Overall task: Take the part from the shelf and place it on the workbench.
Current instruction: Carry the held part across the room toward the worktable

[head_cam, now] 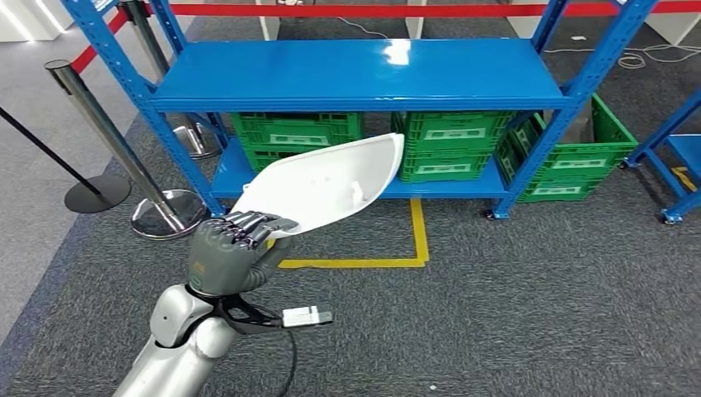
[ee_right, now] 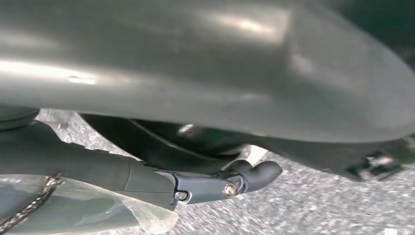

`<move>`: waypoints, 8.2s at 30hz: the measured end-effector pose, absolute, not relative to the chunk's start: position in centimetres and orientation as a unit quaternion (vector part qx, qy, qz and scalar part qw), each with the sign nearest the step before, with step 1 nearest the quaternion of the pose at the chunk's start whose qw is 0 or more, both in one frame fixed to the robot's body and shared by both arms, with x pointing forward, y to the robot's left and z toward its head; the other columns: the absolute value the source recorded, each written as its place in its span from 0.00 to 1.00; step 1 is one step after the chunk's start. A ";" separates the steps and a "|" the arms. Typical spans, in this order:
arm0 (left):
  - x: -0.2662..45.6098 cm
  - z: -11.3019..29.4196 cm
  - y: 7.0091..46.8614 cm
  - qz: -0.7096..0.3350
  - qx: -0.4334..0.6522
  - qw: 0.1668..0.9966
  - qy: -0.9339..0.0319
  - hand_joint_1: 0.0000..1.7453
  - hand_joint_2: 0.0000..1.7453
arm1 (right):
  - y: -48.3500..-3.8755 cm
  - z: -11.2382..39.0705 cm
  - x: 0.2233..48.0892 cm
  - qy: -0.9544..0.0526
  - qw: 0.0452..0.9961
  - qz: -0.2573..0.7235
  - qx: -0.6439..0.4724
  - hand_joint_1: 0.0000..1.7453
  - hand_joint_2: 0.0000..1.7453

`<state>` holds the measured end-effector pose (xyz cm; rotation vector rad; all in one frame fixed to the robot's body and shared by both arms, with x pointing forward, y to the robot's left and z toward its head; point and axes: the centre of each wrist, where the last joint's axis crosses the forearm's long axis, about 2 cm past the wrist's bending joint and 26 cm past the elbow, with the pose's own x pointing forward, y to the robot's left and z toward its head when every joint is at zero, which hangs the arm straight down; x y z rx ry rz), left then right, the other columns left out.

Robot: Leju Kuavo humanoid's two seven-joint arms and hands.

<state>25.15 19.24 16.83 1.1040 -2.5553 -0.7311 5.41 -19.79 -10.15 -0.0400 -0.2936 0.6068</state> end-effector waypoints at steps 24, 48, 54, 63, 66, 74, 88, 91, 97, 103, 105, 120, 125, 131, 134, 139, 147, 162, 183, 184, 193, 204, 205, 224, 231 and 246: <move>23.6 16.3 18.8 -0.249 0.364 0.139 -0.886 1.00 1.00 | -19.7 -10.1 5.4 -0.143 0.944 0.297 -0.022 0.00 0.00; 24.2 17.0 18.1 -0.232 0.346 0.133 -0.899 1.00 1.00 | -19.6 -10.2 4.9 -0.139 0.949 0.283 -0.019 0.00 0.00; 24.0 16.8 18.1 -0.234 0.346 0.136 -0.899 1.00 1.00 | -19.9 -10.2 5.2 -0.140 0.950 0.276 -0.025 0.00 0.00; 24.7 17.4 17.2 -0.230 0.342 0.129 -0.902 1.00 1.00 | -20.2 -10.3 4.9 -0.146 0.952 0.270 -0.010 0.00 0.00; 24.8 17.3 17.2 -0.226 0.339 0.135 -0.903 1.00 1.00 | -20.3 -10.3 4.9 -0.144 0.952 0.268 -0.010 0.00 0.00; 24.9 16.7 17.6 -0.224 0.341 0.150 -0.901 1.00 1.00 | -20.0 -10.3 4.9 -0.137 0.954 0.266 -0.017 0.00 0.00; 25.2 16.4 17.6 -0.227 0.344 0.156 -0.898 1.00 1.00 | -20.5 -10.4 4.8 -0.136 0.955 0.263 -0.013 0.00 0.00; 25.4 16.5 17.5 -0.228 0.344 0.155 -0.898 1.00 1.00 | -20.4 -10.3 4.8 -0.134 0.956 0.262 -0.017 0.00 0.00; 25.6 16.5 17.3 -0.231 0.342 0.153 -0.898 1.00 1.00 | -20.0 -10.3 4.8 -0.131 0.956 0.262 -0.019 0.00 0.00; 25.6 16.3 17.4 -0.234 0.341 0.156 -0.897 1.00 1.00 | -19.9 -10.3 4.8 -0.132 0.955 0.264 -0.019 0.00 0.00; 25.7 16.3 17.5 -0.232 0.341 0.157 -0.897 1.00 1.00 | -19.8 -10.2 4.8 -0.134 0.955 0.264 -0.018 0.00 0.00; 25.9 16.3 17.5 -0.228 0.342 0.160 -0.898 1.00 1.00 | -19.9 -10.2 5.0 -0.135 0.956 0.258 -0.022 0.00 0.00; 26.0 16.5 17.5 -0.226 0.342 0.159 -0.898 1.00 1.00 | -19.8 -10.2 5.1 -0.135 0.956 0.258 -0.022 0.00 0.00; 26.0 16.1 17.6 -0.231 0.341 0.163 -0.896 1.00 1.00 | -19.8 -10.2 5.2 -0.136 0.957 0.257 -0.021 0.00 0.00; 26.0 16.1 17.6 -0.230 0.341 0.163 -0.897 1.00 1.00 | -19.9 -10.2 5.2 -0.137 0.957 0.256 -0.021 0.00 0.00; 26.1 16.3 17.4 -0.227 0.341 0.162 -0.898 1.00 1.00 | -19.9 -10.3 4.9 -0.132 0.957 0.259 -0.015 0.00 0.00; 25.3 15.8 17.4 -0.222 0.338 0.176 -0.897 1.00 1.00 | -20.4 -10.3 4.8 -0.130 0.956 0.264 -0.019 0.00 0.00; 23.8 15.5 17.9 -0.218 0.343 0.182 -0.896 1.00 1.00 | -20.0 -10.3 4.5 -0.126 0.955 0.268 -0.025 0.00 0.00; 23.9 15.2 17.3 -0.225 0.327 0.201 -0.896 1.00 1.00 | -19.8 -10.2 5.0 -0.139 0.953 0.268 -0.023 0.00 0.00; 23.9 15.2 17.2 -0.226 0.326 0.203 -0.895 1.00 1.00 | -19.9 -10.2 5.0 -0.139 0.953 0.270 -0.022 0.00 0.00; 24.3 14.9 17.2 -0.248 0.315 0.203 -0.893 1.00 1.00 | -19.6 -10.2 5.1 -0.142 0.950 0.278 -0.015 0.00 0.00; 24.6 15.2 17.1 -0.255 0.317 0.179 -0.896 1.00 1.00 | -19.6 -10.1 5.1 -0.150 0.944 0.293 -0.020 0.00 0.00; 24.6 15.2 17.1 -0.254 0.318 0.176 -0.897 1.00 1.00 | -19.6 -10.1 5.2 -0.151 0.944 0.293 -0.021 0.00 0.00; 25.6 16.0 18.2 -0.205 0.343 0.181 -0.899 1.00 1.00 | -19.5 -10.2 5.0 -0.140 0.943 0.302 -0.019 0.00 0.00; 26.0 16.4 18.3 -0.199 0.347 0.179 -0.899 1.00 1.00 | -19.4 -10.1 5.0 -0.141 0.943 0.302 -0.018 0.00 0.00; 26.2 16.2 18.1 -0.199 0.347 0.186 -0.897 1.00 1.00 | -19.4 -10.1 5.3 -0.141 0.944 0.299 -0.020 0.00 0.00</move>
